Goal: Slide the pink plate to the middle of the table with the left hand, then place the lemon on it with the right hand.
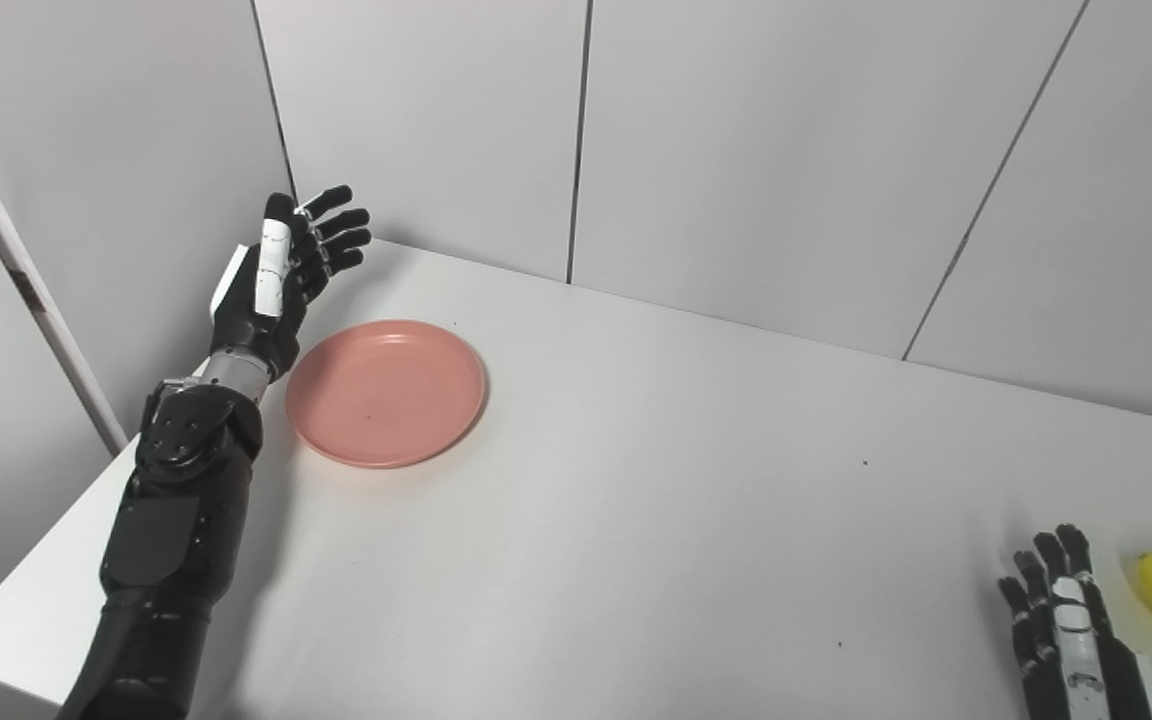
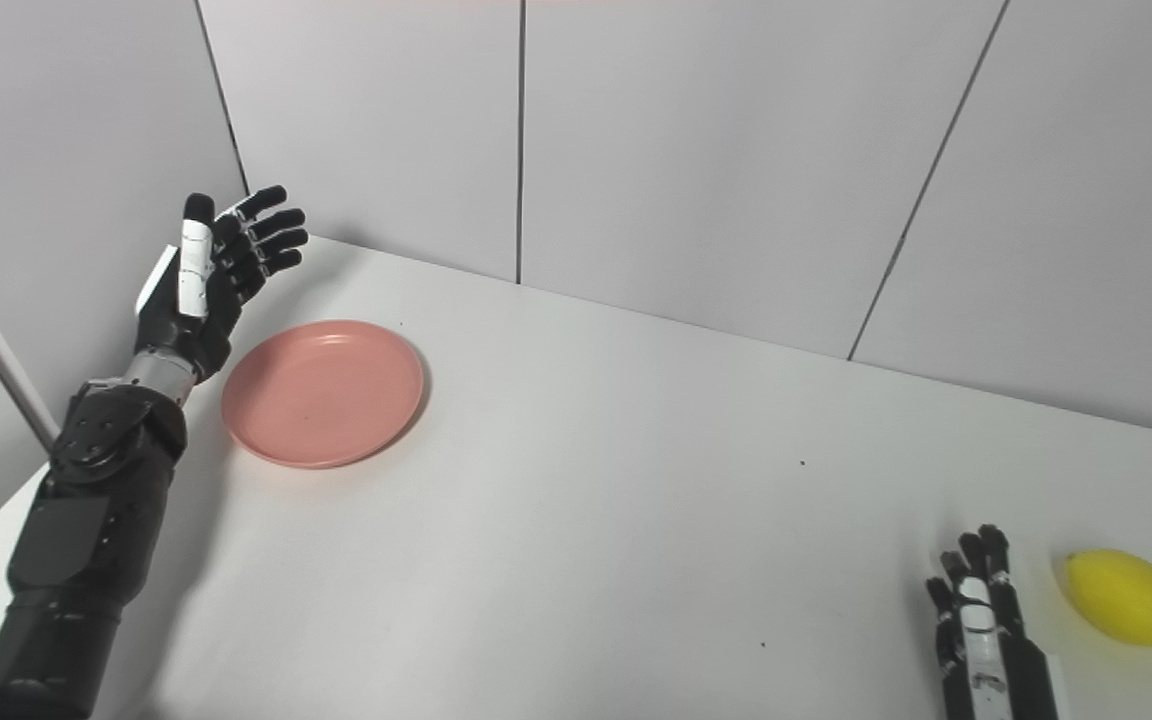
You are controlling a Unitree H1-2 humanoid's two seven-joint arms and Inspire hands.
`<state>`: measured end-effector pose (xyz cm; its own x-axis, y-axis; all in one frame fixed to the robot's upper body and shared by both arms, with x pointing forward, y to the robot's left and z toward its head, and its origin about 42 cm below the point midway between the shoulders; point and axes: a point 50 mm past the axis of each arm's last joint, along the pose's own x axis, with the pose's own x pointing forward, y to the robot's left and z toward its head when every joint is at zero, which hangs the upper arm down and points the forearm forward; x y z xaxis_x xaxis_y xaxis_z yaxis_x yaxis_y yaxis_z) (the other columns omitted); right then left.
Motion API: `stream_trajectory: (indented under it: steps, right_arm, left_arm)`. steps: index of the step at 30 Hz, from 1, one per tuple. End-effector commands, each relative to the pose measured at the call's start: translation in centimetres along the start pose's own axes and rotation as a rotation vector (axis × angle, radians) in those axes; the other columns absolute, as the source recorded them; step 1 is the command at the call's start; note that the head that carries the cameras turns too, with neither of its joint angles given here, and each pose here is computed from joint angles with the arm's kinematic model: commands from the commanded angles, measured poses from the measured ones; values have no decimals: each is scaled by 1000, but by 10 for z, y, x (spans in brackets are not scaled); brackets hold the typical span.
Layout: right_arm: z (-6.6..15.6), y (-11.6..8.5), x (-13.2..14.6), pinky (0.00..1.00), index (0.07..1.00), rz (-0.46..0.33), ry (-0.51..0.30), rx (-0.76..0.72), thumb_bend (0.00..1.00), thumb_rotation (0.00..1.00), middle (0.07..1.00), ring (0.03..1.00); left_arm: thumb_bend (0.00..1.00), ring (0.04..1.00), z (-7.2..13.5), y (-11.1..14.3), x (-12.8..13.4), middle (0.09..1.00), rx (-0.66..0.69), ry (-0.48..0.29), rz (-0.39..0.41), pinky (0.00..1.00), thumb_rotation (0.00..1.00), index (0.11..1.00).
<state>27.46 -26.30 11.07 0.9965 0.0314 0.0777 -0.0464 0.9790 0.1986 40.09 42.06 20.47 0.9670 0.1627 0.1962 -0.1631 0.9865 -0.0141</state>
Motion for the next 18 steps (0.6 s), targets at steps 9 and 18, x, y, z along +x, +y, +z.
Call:
stream_trajectory:
  steps: [9,18]
  right_arm:
    - [-22,1,-11,1000,1000,-9,74,39,677,725,996,1000]
    - [-23,1,-12,1000,999,-15,74,42,689,702,989,994]
  left_arm:
    - [1000,802,17,26,25,784,60,-73,56,889,1000,826]
    - [1000,789,-2,35,25,766,39,-18,99,903,1000,832]
